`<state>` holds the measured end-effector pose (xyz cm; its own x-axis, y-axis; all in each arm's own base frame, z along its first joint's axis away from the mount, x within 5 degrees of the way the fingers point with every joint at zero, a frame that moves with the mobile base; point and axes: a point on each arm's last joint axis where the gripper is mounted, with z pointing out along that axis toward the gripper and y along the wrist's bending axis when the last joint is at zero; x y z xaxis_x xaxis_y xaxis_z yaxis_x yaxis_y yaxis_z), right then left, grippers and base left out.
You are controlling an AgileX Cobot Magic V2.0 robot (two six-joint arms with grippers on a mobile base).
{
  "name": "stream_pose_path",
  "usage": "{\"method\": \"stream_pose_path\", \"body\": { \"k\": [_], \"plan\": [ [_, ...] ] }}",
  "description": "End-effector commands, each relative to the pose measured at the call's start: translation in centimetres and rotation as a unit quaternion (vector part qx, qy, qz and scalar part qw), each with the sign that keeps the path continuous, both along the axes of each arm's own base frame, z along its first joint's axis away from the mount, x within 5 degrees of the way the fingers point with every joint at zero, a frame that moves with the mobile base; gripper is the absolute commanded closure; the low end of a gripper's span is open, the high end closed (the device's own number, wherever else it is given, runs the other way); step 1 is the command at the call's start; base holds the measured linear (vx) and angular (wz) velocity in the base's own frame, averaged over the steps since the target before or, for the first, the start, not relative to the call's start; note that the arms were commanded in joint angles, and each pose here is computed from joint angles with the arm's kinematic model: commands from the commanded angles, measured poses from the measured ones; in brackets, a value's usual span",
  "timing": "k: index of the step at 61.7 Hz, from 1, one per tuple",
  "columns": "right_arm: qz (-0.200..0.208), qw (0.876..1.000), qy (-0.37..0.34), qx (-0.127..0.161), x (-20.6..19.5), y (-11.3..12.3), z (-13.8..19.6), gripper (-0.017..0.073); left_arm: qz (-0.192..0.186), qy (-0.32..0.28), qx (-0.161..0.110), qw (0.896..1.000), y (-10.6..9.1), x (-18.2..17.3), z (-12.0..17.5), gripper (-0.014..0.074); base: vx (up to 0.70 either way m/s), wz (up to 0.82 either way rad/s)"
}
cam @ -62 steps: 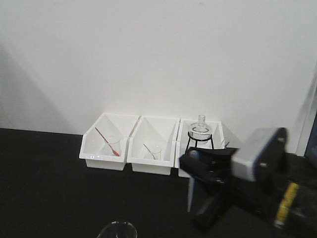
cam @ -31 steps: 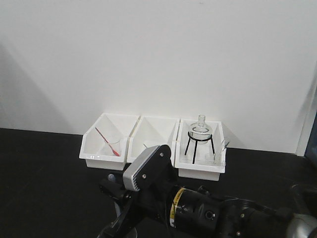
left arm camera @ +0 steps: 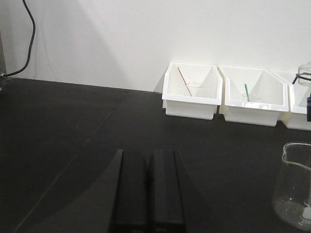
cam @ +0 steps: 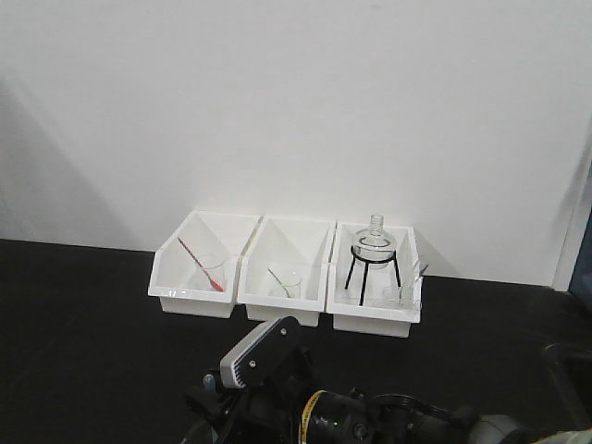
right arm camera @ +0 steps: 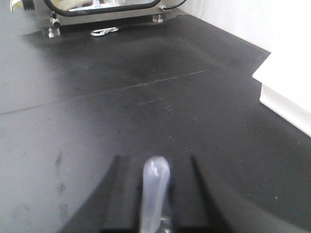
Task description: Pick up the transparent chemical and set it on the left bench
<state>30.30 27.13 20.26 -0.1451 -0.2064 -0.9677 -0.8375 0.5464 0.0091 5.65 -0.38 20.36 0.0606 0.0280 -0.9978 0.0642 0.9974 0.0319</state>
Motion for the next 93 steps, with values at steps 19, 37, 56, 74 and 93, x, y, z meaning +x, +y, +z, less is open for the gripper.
{"method": "stream_pose_path", "body": {
  "k": [19, 37, 56, 74, 93],
  "plan": [
    [-0.023, 0.996, 0.004, 0.082, -1.3, -1.2, 5.6, 0.0006, 0.000, -0.040, -0.007, 0.999, 0.0, -0.1, 0.3, 0.0597, 0.00, 0.00],
    [-0.096, 0.993, -0.032, 0.057, -9.2, -9.2, 12.5, 0.0084, 0.000, -0.040, -0.007, 0.999, 0.0, -0.1, 0.3, 0.0597, 0.00, 0.00],
    [-0.105, 0.986, -0.080, 0.097, -15.1, -13.9, 14.4, 0.0121, 0.000, -0.040, -0.007, 0.999, 0.0, -0.1, 0.3, 0.0597, 0.00, 0.00],
    [-0.169, 0.976, -0.125, 0.055, -17.0, -17.4, 15.8, 0.0200, 0.000, -0.040, -0.007, 0.999, 0.0, -0.1, 0.3, 0.0597, 0.00, 0.00],
    [-0.379, 0.910, -0.151, 0.078, -22.6, -25.6, 10.5, 0.0506, 0.000, -0.040, -0.007, 0.999, 0.0, -0.1, 0.3, 0.0597, 0.00, 0.00]
  ]
}}
